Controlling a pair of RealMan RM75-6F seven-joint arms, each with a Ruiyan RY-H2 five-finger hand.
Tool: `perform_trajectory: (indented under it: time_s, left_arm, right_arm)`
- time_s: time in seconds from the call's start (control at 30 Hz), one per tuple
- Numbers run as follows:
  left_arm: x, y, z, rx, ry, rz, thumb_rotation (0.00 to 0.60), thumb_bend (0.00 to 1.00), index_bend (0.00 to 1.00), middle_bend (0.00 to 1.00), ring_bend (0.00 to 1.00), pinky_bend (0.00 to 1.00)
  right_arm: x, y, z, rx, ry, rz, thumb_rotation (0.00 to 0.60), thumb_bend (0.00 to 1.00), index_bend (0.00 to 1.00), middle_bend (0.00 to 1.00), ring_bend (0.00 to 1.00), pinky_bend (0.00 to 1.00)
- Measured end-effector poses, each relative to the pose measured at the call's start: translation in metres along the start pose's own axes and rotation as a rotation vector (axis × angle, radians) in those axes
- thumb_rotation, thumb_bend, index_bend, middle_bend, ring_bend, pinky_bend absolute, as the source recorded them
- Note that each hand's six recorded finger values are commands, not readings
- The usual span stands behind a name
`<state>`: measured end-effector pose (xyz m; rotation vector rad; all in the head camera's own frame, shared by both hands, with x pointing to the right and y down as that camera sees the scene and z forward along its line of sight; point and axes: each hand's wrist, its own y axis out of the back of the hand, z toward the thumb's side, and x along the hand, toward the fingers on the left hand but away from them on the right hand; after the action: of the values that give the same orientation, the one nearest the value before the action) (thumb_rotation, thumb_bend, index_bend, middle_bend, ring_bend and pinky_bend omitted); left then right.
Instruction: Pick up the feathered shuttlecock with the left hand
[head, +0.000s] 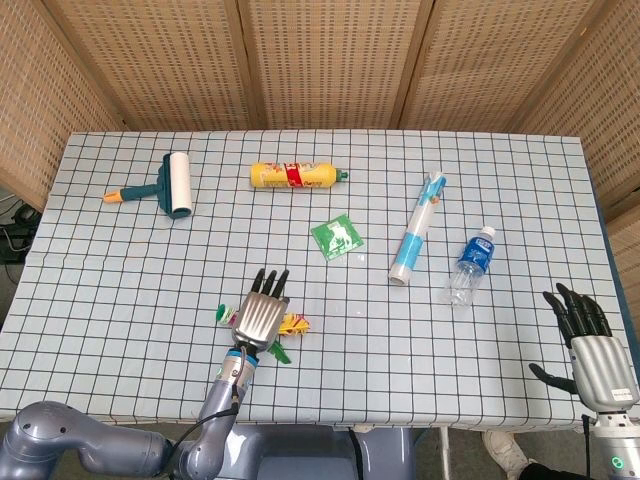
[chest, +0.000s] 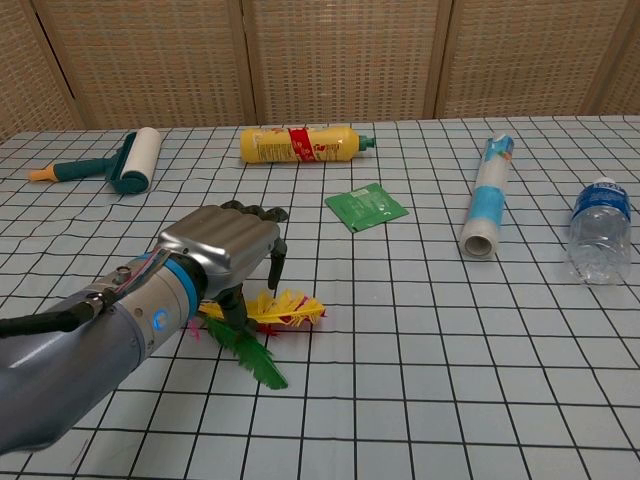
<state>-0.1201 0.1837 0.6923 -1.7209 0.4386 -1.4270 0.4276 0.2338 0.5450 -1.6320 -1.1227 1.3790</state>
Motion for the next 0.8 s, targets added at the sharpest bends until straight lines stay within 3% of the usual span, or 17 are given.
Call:
perform_trajectory:
  time_s: [0.8]
  left_arm:
    - [0.003,-0.015,-0.003,0.027,0.001,0.017,0.6,0.29,0.52,0.0,0.0,0.0]
  right_arm:
    - [-0.001,0.0,0.0,-0.015,0.007,-0.006,0.6,0.07,0.0,0.0,0.0,0.11]
